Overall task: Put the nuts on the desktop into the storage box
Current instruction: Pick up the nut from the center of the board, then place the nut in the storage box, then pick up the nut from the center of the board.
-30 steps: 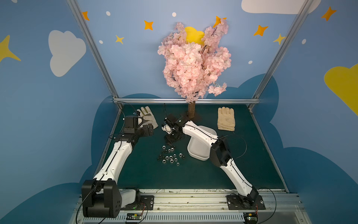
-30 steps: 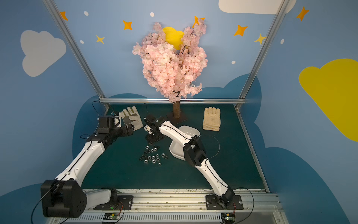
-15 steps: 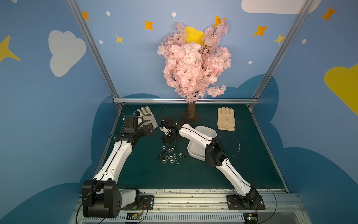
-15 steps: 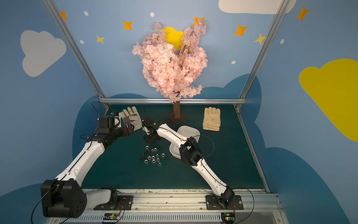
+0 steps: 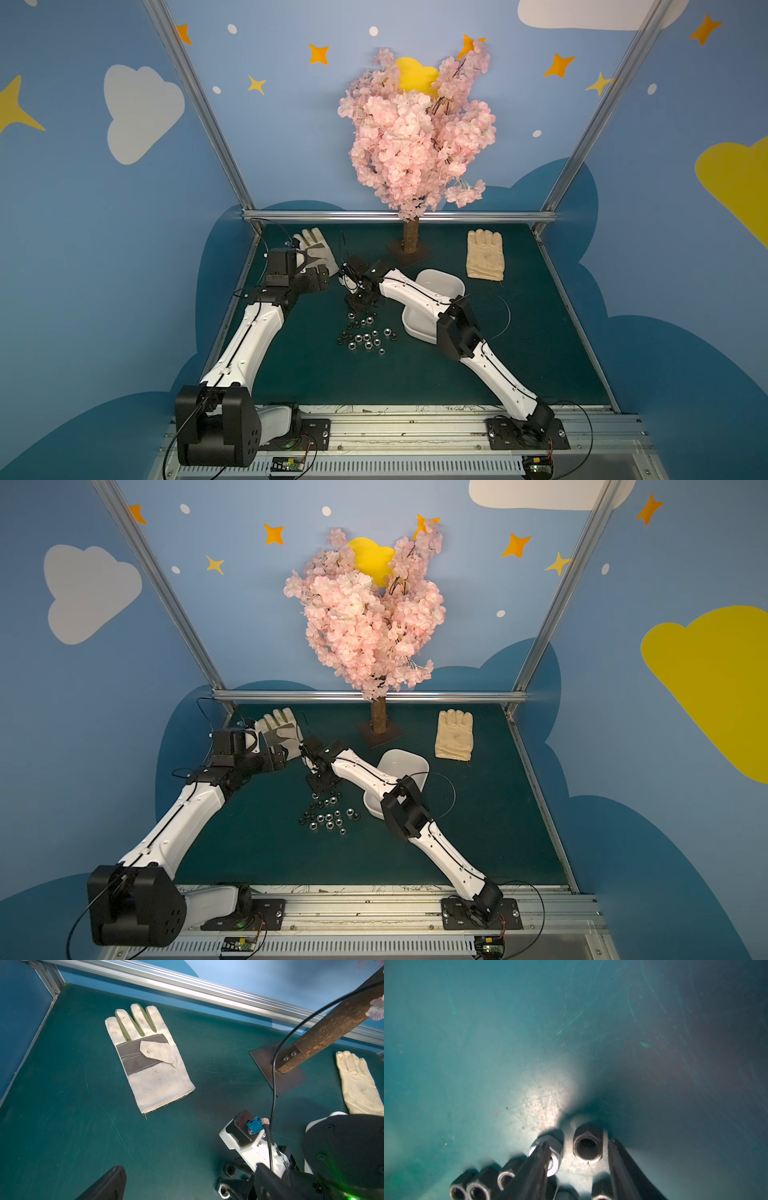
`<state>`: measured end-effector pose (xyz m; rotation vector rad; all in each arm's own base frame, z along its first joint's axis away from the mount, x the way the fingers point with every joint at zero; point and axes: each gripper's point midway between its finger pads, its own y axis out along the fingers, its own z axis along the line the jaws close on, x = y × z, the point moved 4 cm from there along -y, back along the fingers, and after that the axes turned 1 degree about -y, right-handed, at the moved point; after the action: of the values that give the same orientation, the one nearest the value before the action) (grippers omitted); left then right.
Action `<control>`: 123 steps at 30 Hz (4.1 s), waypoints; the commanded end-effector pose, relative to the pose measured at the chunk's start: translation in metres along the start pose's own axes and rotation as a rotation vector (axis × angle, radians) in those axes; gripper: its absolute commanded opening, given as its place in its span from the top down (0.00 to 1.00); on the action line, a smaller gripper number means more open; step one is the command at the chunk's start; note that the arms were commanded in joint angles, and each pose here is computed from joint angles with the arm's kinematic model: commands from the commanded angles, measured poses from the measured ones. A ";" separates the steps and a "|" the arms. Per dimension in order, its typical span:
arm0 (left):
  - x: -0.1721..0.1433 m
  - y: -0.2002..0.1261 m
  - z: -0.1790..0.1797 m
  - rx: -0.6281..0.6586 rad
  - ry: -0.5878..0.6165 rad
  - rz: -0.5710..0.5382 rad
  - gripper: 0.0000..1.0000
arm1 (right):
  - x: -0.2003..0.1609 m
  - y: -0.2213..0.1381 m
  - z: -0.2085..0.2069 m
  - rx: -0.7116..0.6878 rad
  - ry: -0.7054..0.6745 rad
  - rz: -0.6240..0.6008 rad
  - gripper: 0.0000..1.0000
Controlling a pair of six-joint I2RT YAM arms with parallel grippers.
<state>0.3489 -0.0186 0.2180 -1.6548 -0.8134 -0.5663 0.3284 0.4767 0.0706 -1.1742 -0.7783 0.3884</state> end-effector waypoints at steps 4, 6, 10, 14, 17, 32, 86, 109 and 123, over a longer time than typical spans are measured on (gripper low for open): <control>-0.001 -0.004 0.000 0.007 -0.003 -0.007 0.02 | 0.010 0.004 -0.008 0.074 0.128 -0.032 0.47; -0.001 -0.005 0.000 0.007 -0.003 -0.008 0.02 | 0.016 -0.001 -0.009 0.083 0.147 -0.058 0.47; -0.001 -0.005 0.000 0.007 -0.002 -0.009 0.02 | 0.018 0.000 -0.015 0.061 0.164 -0.066 0.47; 0.000 -0.005 0.000 0.008 -0.004 -0.012 0.02 | 0.008 0.009 -0.016 0.020 0.138 -0.028 0.47; -0.001 -0.006 0.000 0.005 -0.006 -0.008 0.02 | 0.002 0.013 -0.013 -0.009 0.104 -0.007 0.47; -0.022 -0.036 -0.032 -0.449 -0.035 0.221 0.01 | -0.030 0.028 -0.006 -0.078 0.064 0.085 0.70; -0.053 -0.009 -0.040 -0.442 -0.013 0.359 0.00 | -0.088 -0.094 -0.209 -0.343 0.468 0.123 0.77; -0.046 -0.007 -0.014 -0.310 -0.083 0.318 0.00 | -0.038 -0.145 -0.052 -0.116 0.087 -0.111 0.49; -0.046 -0.008 -0.018 -0.338 -0.085 0.318 0.00 | -0.013 -0.060 0.022 0.130 -0.015 -0.011 0.38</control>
<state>0.3161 -0.0437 0.1914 -2.0741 -0.5097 -0.4164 0.3103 0.4500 0.1312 -1.0860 -0.7772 0.3675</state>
